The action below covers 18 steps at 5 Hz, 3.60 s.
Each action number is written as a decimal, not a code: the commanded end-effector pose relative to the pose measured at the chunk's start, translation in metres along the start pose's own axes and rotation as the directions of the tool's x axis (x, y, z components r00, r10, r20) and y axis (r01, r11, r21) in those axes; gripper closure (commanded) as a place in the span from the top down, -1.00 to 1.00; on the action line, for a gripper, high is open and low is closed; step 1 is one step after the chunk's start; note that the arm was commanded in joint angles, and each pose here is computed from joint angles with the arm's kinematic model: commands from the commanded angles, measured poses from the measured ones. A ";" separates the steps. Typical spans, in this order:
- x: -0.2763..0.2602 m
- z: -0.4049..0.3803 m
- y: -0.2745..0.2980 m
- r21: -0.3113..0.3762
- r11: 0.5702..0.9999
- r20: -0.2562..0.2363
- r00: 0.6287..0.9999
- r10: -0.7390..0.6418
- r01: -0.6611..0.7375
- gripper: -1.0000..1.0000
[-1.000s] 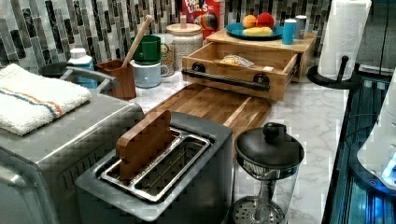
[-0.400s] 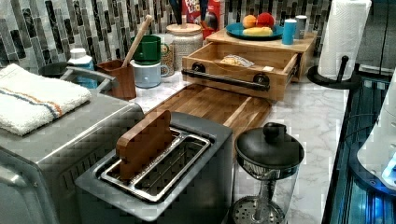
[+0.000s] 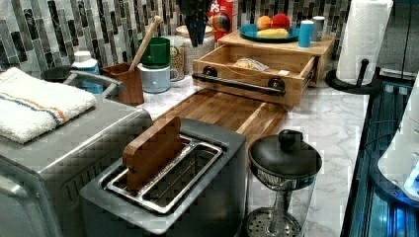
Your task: Close the drawer.
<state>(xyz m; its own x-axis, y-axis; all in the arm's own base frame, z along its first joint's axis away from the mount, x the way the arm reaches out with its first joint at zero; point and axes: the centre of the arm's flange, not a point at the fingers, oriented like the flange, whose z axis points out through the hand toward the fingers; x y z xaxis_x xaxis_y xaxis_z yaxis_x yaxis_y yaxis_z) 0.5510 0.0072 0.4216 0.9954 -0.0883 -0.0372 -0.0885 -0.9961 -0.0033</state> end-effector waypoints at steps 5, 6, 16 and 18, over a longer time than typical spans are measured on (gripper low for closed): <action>-0.007 0.142 0.028 0.002 0.982 0.014 0.982 -0.188 0.188 -1.00; -0.004 0.138 0.052 -0.020 0.976 0.021 0.976 -0.215 0.215 -1.00; 0.013 0.118 0.369 -0.063 0.975 -0.017 0.977 -0.214 0.213 -1.00; 0.006 0.100 0.418 -0.104 0.975 -0.012 0.980 -0.199 0.197 -1.00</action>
<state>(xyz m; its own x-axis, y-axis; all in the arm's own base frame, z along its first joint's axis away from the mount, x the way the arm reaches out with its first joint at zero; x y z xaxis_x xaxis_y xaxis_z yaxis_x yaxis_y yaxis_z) 0.5207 -0.3176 0.2528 0.9881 0.1274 -0.0862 0.1241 -0.9913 -0.0434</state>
